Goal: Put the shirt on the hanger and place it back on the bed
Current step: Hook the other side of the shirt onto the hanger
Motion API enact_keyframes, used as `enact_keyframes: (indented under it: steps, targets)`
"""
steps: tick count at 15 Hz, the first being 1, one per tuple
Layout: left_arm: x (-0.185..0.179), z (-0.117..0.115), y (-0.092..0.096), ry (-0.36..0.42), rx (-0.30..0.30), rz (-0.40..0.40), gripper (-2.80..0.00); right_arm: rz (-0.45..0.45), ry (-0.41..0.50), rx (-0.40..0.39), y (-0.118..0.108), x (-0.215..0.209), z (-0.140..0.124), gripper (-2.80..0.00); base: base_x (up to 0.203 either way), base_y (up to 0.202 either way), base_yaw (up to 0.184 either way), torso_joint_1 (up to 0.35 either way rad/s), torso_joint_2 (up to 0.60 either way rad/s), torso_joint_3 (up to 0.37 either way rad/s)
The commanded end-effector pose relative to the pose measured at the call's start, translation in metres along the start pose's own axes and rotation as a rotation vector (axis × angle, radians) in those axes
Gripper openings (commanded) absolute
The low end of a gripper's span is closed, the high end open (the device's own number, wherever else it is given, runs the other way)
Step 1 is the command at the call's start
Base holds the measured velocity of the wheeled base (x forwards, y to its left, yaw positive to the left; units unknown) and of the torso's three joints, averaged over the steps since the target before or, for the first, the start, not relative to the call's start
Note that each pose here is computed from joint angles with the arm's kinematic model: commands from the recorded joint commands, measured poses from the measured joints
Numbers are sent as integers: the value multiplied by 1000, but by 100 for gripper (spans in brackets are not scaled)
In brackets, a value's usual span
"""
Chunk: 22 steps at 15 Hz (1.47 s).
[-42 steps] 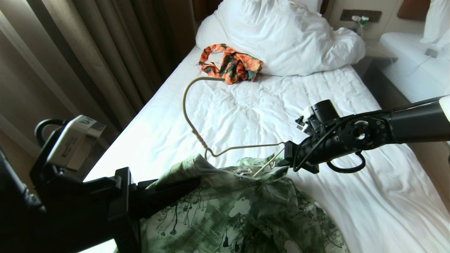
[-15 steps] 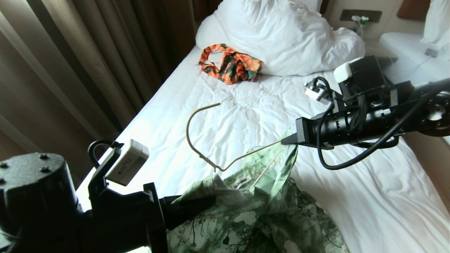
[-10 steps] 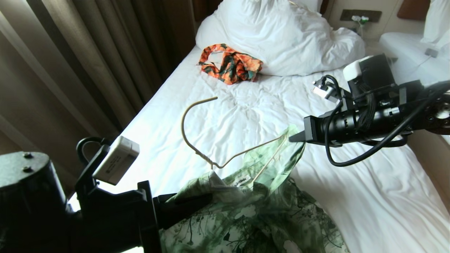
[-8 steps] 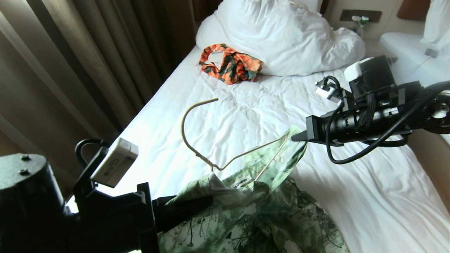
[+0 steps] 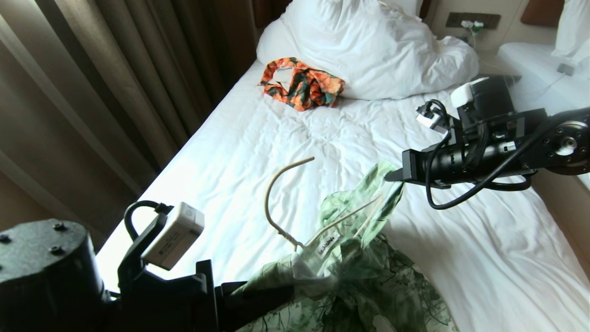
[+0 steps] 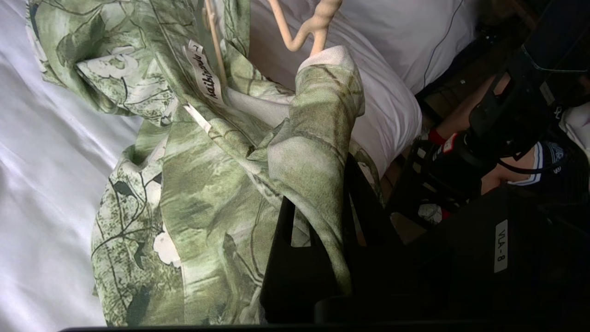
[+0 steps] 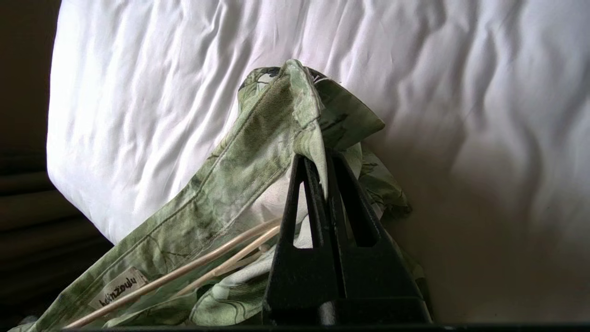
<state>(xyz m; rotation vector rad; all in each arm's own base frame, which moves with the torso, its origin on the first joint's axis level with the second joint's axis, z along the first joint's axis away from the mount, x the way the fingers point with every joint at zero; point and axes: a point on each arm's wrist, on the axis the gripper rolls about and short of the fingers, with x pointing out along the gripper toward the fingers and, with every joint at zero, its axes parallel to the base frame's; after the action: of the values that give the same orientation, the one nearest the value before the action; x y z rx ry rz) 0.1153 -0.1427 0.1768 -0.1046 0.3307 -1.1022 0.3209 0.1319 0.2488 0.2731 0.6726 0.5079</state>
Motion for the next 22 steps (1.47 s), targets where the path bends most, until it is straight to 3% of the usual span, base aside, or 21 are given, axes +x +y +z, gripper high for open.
enact_keyframes:
  steps: [1,7,14,17,22]
  targets:
    - [6,-3,1,21,-6,-2,-280,10,-7,0,3,-4,1,-280,0,0,0,0,0,0]
    - [17,7,3,9,-2,0,-280,90,-65,-53,32,-36,3,-280,0,0,0,0,0,0]
    - [29,34,0,-66,-2,-28,-280,213,-211,-203,48,-72,19,-280,0,0,0,0,0,0]
    - [33,49,-9,-110,-7,-69,-280,283,-274,-248,59,-94,30,-280,0,0,0,0,0,0]
    - [39,70,-17,-232,10,-115,-280,400,-331,-313,92,-132,24,-280,0,0,0,0,0,0]
